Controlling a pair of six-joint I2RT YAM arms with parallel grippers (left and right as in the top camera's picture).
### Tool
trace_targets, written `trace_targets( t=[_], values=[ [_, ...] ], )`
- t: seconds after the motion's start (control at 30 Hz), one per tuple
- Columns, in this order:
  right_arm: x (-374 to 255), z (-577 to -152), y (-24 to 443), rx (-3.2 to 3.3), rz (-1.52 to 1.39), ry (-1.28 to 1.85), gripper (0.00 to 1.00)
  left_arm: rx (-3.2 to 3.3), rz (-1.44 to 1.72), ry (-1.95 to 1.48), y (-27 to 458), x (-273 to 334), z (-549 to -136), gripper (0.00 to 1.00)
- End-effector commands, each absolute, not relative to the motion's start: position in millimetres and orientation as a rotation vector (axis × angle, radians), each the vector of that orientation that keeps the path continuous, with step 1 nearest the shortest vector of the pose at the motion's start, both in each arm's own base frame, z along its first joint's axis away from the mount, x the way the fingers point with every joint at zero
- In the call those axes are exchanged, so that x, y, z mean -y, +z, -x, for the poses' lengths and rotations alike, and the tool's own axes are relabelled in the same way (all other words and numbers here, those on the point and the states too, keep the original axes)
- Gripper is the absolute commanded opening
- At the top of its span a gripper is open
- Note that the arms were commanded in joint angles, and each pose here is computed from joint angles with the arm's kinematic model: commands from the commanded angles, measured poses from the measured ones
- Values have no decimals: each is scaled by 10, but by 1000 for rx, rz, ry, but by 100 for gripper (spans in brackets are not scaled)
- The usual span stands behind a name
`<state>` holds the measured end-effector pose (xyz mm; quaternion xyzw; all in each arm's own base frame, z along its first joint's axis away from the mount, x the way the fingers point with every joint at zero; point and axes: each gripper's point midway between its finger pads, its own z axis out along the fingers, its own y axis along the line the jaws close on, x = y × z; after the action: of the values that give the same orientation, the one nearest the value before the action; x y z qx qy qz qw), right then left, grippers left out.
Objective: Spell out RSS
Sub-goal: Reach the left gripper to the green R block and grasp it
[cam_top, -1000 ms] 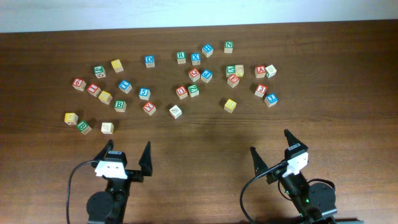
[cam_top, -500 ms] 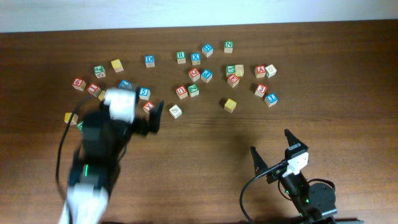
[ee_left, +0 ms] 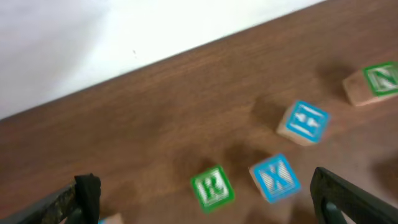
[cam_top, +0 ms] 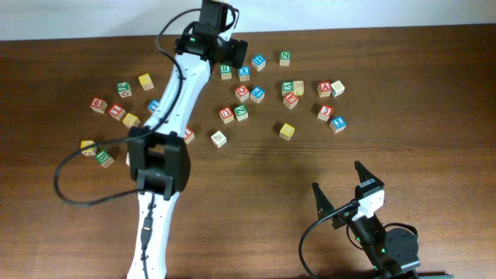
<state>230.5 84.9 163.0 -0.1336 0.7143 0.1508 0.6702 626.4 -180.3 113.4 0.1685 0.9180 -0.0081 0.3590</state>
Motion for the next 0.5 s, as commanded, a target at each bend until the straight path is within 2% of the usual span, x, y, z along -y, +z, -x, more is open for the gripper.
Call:
trace_targets(
  t=[0.0,0.17,0.27,0.33,0.43,0.47],
  values=[
    [-854,-2302,1602,-1615,293,350,98,-2350,-462,-90,975,1863,-6370,99],
    [-854,-2302,1602,-1615,293,350,98,-2352,-474,-163,870,1960,-6368,99],
    [-854,-2302,1602,-1615,293,350,98,-2452,-224,-120,632,1755,-6348,100],
    [-854,-2302,1602,-1615,293,350,98,-2484,-35,-58,544,1594,-6334,88],
    [-854,-2302,1602,-1615,293,350,98,-2488,69,-63,533,1554,-6325,74],
    [-854,-2302,1602,-1615,293,350,98,-2502,84,-63,482,1548,-6306,72]
  ],
)
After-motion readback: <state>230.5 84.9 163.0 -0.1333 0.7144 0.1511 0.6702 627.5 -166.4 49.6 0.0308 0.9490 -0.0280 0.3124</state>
